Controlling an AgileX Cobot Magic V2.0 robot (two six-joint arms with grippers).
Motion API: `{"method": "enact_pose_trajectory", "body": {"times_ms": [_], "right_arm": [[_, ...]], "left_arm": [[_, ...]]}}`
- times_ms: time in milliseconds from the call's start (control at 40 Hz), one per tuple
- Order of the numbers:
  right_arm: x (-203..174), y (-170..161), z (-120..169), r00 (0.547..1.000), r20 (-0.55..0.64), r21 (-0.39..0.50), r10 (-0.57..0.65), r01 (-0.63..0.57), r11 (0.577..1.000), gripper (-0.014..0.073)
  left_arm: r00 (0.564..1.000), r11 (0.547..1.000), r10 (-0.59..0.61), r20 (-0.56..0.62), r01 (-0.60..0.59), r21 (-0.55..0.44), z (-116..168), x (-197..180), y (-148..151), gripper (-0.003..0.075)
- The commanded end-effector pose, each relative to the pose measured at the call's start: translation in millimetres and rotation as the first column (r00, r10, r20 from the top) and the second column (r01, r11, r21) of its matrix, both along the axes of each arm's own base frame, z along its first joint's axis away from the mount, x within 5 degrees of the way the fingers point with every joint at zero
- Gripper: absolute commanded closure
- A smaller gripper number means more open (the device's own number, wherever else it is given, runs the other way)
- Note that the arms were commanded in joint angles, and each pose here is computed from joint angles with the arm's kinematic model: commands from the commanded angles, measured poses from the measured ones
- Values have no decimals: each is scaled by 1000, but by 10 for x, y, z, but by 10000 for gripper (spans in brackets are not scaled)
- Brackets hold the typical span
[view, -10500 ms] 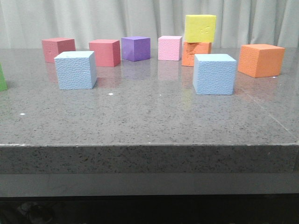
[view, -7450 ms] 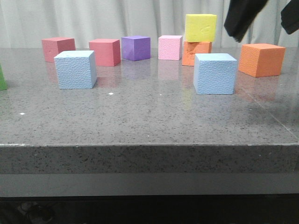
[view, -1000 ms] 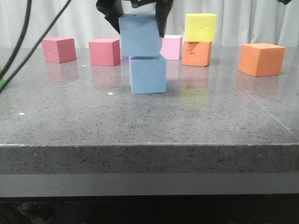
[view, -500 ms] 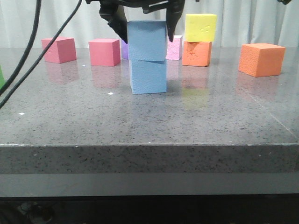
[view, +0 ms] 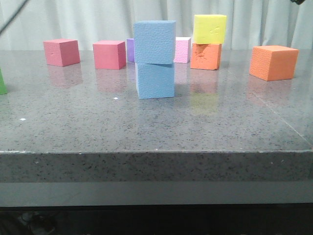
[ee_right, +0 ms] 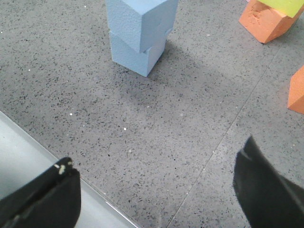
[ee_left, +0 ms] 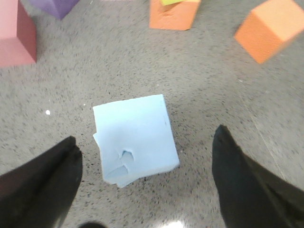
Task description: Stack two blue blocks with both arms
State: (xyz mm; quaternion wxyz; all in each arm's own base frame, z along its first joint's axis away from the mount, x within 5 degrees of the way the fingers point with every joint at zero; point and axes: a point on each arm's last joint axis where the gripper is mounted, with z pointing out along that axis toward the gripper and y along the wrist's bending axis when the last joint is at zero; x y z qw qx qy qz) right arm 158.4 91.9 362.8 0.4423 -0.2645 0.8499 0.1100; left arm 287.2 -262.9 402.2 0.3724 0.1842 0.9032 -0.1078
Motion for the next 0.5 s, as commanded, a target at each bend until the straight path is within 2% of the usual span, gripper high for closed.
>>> {"method": "enact_pose_trajectory", "body": {"times_ms": [0, 100, 175, 225, 375, 475], "right_arm": [[5, -1, 157, 995, 97, 54, -4, -1, 999, -59], [5, -1, 157, 995, 97, 54, -4, -1, 999, -59], [5, -1, 157, 995, 97, 54, -4, -1, 999, -59], [5, -1, 157, 995, 97, 54, -4, -1, 999, -59], [5, -1, 157, 995, 97, 54, -4, -1, 999, -59], [5, -1, 157, 995, 97, 54, -4, -1, 999, -59]], "left_arm": [[986, 995, -84, 145, 92, -44, 491, -238, 225, 169], [967, 976, -207, 149, 215, -44, 585, -392, 359, 169], [953, 961, -255, 165, 269, -68, 653, -463, 526, 169], [951, 954, -262, 166, 282, -105, 662, -488, 643, 169], [934, 941, -273, 228, 309, -136, 661, -580, 1011, 172], [929, 937, -276, 249, 317, -147, 553, -705, 1229, 172]]}}
